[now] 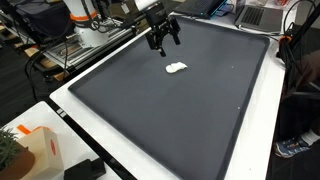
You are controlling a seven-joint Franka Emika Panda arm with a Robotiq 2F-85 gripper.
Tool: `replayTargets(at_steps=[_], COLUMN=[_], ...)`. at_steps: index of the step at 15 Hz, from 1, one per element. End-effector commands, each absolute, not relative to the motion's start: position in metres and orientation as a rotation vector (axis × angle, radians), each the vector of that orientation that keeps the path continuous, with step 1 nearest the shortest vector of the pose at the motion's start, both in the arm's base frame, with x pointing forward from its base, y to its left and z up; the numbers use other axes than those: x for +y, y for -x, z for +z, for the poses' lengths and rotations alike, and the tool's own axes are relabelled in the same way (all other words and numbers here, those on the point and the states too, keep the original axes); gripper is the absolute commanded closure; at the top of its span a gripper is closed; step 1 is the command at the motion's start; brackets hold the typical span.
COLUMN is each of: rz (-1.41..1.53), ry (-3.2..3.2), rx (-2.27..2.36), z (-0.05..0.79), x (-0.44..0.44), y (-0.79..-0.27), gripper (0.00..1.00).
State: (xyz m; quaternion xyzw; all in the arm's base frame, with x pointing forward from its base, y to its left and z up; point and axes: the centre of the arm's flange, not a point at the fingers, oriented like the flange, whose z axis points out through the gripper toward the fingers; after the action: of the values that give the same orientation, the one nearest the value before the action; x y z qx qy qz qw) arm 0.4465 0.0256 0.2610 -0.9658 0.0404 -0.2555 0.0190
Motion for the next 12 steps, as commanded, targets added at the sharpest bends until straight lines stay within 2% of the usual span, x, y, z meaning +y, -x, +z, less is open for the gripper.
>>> replayTargets(at_steps=[1, 7, 12], rz=[-0.640, -0.452, -0.488], ry=[2.999, 2.993, 2.997], rx=[0.124, 0.211, 0.206], z=[0.260, 0.272, 0.276], x=[0.011, 0.006, 0.012], y=[-0.465, -0.493, -0.491], gripper=[0.00, 0.00, 0.00])
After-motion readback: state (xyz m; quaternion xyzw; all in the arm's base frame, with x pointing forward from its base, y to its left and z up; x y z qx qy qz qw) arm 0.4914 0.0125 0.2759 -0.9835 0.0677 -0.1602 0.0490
